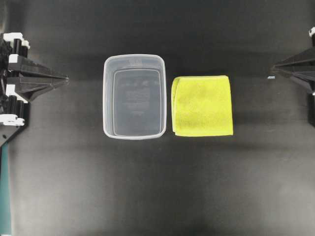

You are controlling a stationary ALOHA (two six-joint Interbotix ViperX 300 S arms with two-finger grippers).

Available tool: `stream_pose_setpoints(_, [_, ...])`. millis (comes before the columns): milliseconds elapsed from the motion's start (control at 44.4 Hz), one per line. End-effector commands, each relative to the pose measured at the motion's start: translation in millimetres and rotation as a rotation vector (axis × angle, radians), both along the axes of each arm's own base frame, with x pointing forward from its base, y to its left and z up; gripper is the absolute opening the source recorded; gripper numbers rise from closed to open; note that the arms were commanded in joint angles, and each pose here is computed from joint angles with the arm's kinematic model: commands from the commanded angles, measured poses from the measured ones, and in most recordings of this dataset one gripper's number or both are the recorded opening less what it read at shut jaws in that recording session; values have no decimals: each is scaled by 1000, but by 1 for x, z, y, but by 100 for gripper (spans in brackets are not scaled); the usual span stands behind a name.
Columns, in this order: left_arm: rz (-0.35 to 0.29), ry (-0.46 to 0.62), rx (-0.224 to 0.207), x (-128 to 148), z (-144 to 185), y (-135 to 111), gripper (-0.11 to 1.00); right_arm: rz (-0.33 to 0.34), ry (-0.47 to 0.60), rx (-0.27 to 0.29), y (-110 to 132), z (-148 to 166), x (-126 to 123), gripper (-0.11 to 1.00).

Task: Place the yellow towel into the container with the left arm.
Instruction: 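Swing the left gripper over the container toward the yellow towel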

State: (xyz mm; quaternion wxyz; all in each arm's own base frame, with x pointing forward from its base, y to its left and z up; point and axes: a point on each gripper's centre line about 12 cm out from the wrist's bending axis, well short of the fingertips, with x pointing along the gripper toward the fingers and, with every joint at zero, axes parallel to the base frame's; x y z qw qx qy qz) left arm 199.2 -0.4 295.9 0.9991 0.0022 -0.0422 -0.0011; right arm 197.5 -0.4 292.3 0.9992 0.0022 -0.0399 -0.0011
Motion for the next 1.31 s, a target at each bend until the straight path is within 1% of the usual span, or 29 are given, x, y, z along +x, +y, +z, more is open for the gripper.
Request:
stream_pose_setpoints(0, [-8,-1,1,9,8,-1,6,6,-14,18,1,6,2,1])
stream_pose_setpoints(45, [-9,6,-10,12,10,-1,4,3,-9,38,1,6,2,3])
stream_pose_setpoints(90, [-9,28,-21,18,10,-1,0,3,8,59,0,4,1,0])
stream_pose_setpoints(180, [-8,63,-28,29,13,0,0,6,32,95,0,3,-1,0])
stream_pose_setpoints(293, [-4,111,-25,47,24,0,0,8,70,124,1,1,-6,0])
stream_pose_setpoints(428, [-1,183,-14,69,35,0,0,8,123,130,1,1,-16,0])
stream_pose_setpoints(541, [4,273,-12,91,40,1,0,9,167,133,1,0,-25,0])
stream_pose_setpoints(743, [4,443,-8,130,33,-1,0,0,188,137,0,3,-39,1])
stream_pose_setpoints(788, [1,474,-8,140,31,-3,0,-4,188,138,-1,3,-42,3])
stream_pose_setpoints(856, [-3,509,-6,155,31,-5,0,-11,186,138,-2,3,-44,15])
stream_pose_setpoints(879, [-4,526,-6,162,29,-5,0,-14,187,138,-2,3,-45,23])
stream_pose_setpoints(969, [-1,570,-4,182,29,-6,0,-17,190,139,-3,3,-46,48])
stream_pose_setpoints(1059, [2,624,-5,204,29,-6,1,-19,196,144,-3,3,-47,76])
stream_pose_setpoints(1104, [1,653,-2,213,27,-7,1,-17,197,151,-2,3,-48,80])
stream_pose_setpoints(1149, [4,688,0,221,23,-6,1,-18,203,162,-2,3,-49,79])
stream_pose_setpoints(1194, [5,716,2,228,19,-6,4,-19,209,165,-2,2,-50,77])
stream_pose_setpoints(1262, [6,754,8,240,11,-6,12,-19,214,168,-2,2,-51,76])
stream_pose_setpoints(1284, [4,762,14,246,9,-6,19,-19,212,168,-2,3,-52,76])
